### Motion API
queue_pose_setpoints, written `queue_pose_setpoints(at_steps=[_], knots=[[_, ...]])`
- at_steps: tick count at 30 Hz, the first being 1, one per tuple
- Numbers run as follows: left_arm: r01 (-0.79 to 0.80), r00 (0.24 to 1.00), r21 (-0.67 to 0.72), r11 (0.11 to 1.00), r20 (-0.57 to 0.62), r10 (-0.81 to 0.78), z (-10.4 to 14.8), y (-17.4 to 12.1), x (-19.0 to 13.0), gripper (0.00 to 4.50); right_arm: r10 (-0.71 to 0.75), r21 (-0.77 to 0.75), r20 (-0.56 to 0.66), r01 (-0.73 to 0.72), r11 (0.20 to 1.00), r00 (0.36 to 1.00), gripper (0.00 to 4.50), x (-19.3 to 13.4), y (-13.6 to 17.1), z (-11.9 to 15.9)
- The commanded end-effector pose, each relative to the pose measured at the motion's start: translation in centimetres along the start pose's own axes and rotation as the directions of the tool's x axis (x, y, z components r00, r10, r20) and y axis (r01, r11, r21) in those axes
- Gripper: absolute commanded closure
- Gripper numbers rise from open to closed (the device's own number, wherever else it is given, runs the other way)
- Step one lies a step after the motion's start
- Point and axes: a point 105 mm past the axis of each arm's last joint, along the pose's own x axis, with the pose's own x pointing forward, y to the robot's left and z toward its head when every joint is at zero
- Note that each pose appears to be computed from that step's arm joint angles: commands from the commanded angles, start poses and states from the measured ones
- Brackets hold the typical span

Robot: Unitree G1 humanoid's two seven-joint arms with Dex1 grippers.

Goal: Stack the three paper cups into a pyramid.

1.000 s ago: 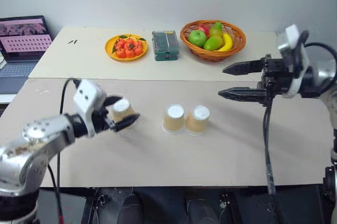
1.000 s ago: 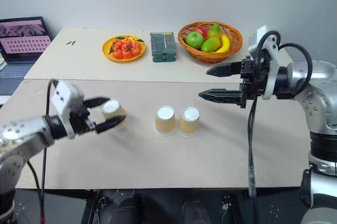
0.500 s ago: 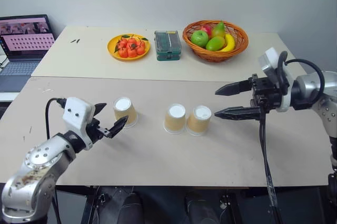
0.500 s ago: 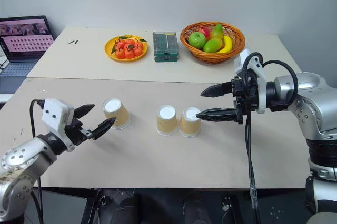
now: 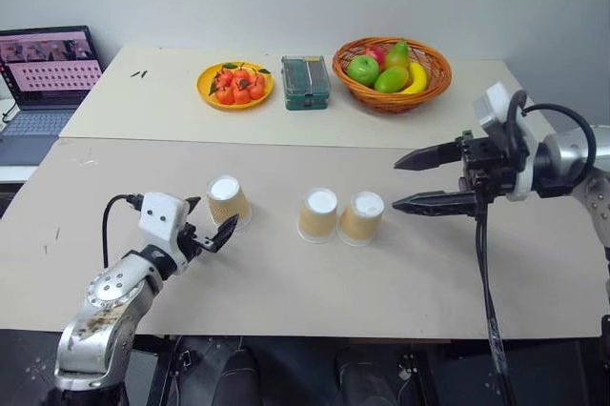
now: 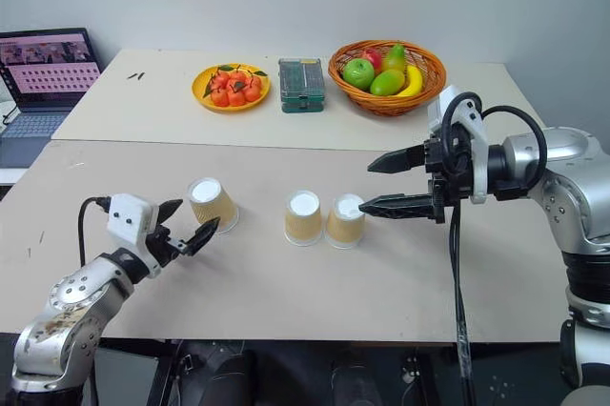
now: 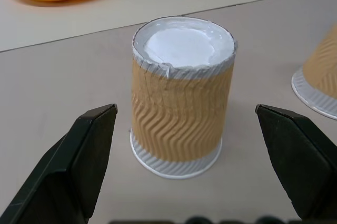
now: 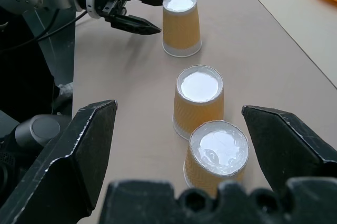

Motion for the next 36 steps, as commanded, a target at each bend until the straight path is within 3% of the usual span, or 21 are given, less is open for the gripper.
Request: queue_pose_setpoints(at_steps=[1,11,16,24,29,36], knots=[[-0.014,0.997,0.022,1.000,0.078,0.012,1.4,0.0,1.8,0.00,-0.041,-0.059,0.014,0.042,0.997,0.999,0.05,-1.0,0.3,1.4],[-0.016,0.990,0.032,0.999,0.137,0.011,2.8,0.3,3.7,0.00,-0.076,-0.058,0.020,0.077,0.995,0.997,0.05,-1.2,0.4,1.4],[-0.008,0.988,0.036,0.999,0.155,0.003,3.3,0.3,3.7,1.50,-0.092,-0.057,0.014,0.093,0.994,0.996,0.00,-1.2,0.3,1.2],[0.006,0.978,0.067,0.998,0.207,-0.020,5.9,0.3,4.2,1.50,-0.107,-0.053,0.017,0.107,0.993,0.994,0.00,-1.2,0.3,1.1],[0.167,0.947,0.141,0.976,0.253,-0.199,10.4,-1.5,5.7,1.50,-0.123,-0.043,0.025,0.124,0.991,0.992,0.00,-1.3,0.6,0.9],[0.475,0.835,0.255,0.842,0.172,-0.523,13.8,-5.5,7.4,1.50,-0.166,-0.020,0.037,0.167,0.986,0.985,0.00,-1.8,1.5,0.4]])
